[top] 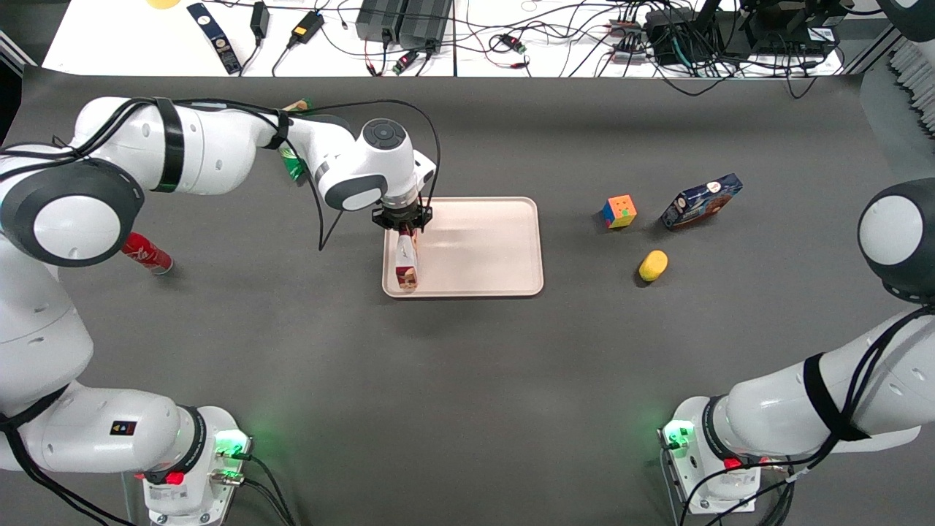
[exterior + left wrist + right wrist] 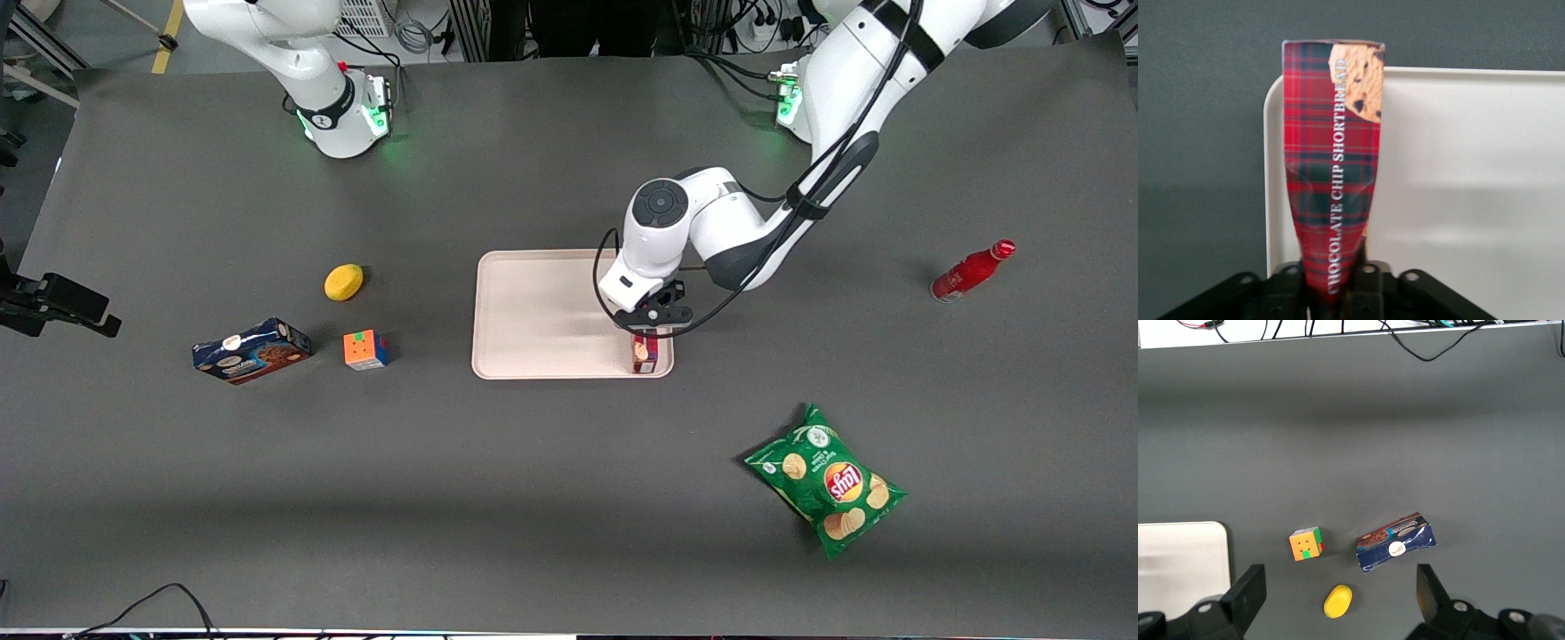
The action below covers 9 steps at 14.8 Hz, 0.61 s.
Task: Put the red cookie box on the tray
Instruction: 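Lower the hanging cookie box onto the tray with the left gripper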
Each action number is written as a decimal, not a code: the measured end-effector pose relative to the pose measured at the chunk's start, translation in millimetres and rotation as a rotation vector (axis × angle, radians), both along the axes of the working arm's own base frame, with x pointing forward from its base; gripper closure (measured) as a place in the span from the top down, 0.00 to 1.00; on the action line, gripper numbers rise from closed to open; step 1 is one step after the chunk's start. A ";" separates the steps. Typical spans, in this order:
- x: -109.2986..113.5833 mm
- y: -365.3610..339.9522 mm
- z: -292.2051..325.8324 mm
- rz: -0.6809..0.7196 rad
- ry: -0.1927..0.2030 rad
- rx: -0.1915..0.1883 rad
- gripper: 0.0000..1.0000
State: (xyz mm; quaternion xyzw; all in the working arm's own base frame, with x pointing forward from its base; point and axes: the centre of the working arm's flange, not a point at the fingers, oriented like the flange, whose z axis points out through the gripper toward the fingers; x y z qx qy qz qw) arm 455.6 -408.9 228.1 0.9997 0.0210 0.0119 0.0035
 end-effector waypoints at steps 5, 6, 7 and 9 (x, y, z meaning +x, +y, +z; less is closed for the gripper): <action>1.1 -1.6 1.7 0.002 -0.009 -0.018 0.74; 1.2 -1.6 1.7 0.002 -0.009 -0.018 0.83; 1.4 -1.7 1.9 0.003 -0.010 -0.019 0.95; 2.1 -1.3 2.1 0.005 -0.010 -0.019 1.00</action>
